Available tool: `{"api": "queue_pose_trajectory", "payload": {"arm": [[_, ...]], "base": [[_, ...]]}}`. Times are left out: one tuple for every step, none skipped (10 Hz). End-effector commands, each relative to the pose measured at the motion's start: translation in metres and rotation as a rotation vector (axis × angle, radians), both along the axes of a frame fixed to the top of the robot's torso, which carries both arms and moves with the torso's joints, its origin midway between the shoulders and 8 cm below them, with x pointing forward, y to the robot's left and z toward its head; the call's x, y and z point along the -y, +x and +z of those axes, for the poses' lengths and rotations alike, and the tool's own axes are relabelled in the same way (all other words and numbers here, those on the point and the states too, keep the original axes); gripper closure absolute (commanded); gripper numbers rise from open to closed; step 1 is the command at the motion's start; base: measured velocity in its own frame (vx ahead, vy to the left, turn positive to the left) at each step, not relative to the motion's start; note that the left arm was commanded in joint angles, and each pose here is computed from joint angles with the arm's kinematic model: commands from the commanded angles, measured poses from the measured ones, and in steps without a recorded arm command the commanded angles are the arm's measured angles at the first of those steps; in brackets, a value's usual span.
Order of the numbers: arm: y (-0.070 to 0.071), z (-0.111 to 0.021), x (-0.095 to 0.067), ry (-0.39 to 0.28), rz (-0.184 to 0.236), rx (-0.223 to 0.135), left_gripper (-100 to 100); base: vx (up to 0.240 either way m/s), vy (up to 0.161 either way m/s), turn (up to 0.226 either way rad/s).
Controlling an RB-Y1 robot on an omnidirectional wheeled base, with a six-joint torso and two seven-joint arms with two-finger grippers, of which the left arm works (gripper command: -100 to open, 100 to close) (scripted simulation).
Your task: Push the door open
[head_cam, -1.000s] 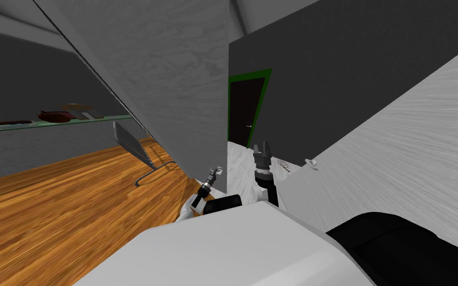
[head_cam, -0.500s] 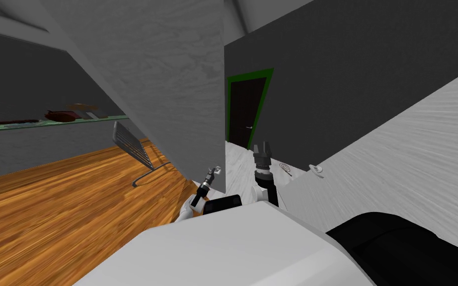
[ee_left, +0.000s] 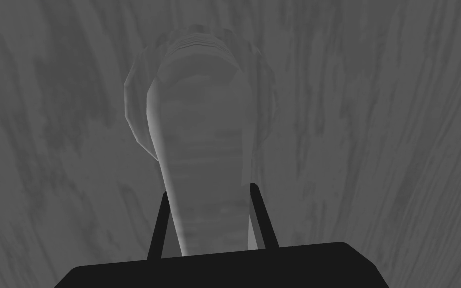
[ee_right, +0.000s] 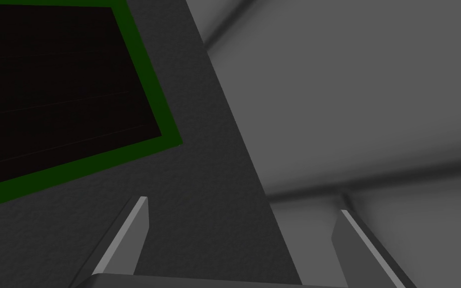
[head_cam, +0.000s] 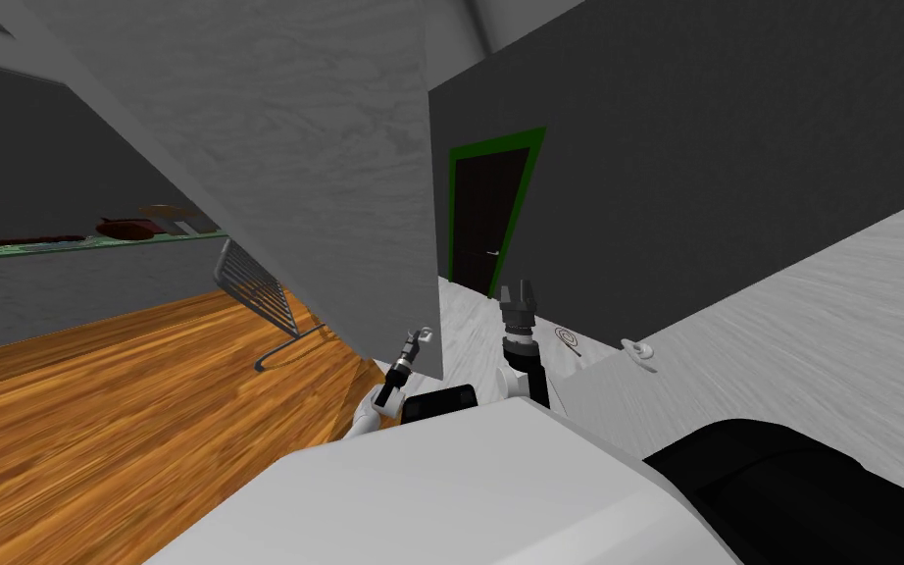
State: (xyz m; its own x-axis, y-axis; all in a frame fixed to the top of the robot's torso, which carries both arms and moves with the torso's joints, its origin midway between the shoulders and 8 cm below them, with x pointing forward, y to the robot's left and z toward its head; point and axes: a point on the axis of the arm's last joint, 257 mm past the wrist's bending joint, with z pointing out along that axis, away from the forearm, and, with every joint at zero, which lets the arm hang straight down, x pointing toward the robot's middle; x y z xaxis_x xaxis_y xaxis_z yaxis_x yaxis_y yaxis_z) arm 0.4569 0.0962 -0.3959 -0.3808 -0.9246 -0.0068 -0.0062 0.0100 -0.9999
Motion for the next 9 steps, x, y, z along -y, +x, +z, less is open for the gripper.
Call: {"api": "queue_pose_trajectory", "payload": {"arm": [[0.009, 0.006, -0.013, 0.000, 0.040, 0.012, 100], [0.011, 0.005, -0.019, -0.002, 0.060, 0.011, 100], [0.012, 0.005, -0.021, -0.002, 0.070, 0.010, 100], [0.013, 0.005, -0.025, -0.004, 0.086, 0.009, 100], [0.014, 0.005, -0.028, -0.006, 0.099, 0.008, 100], [0.015, 0.005, -0.030, -0.008, 0.109, 0.007, 100], [0.016, 0.005, -0.032, -0.010, 0.115, 0.006, 100], [0.015, 0.003, -0.036, -0.004, 0.118, 0.003, 100], [0.019, 0.005, -0.049, 0.002, 0.142, 0.008, 100]], "base": [[0.113, -0.141, 0.055], [0.135, -0.178, 0.071], [0.138, -0.169, 0.065], [0.145, -0.194, 0.063], [0.157, -0.178, 0.062], [0.134, -0.151, 0.044], [0.108, -0.134, 0.038], [0.054, -0.048, 0.029], [0.087, -0.064, 0.036]]}}
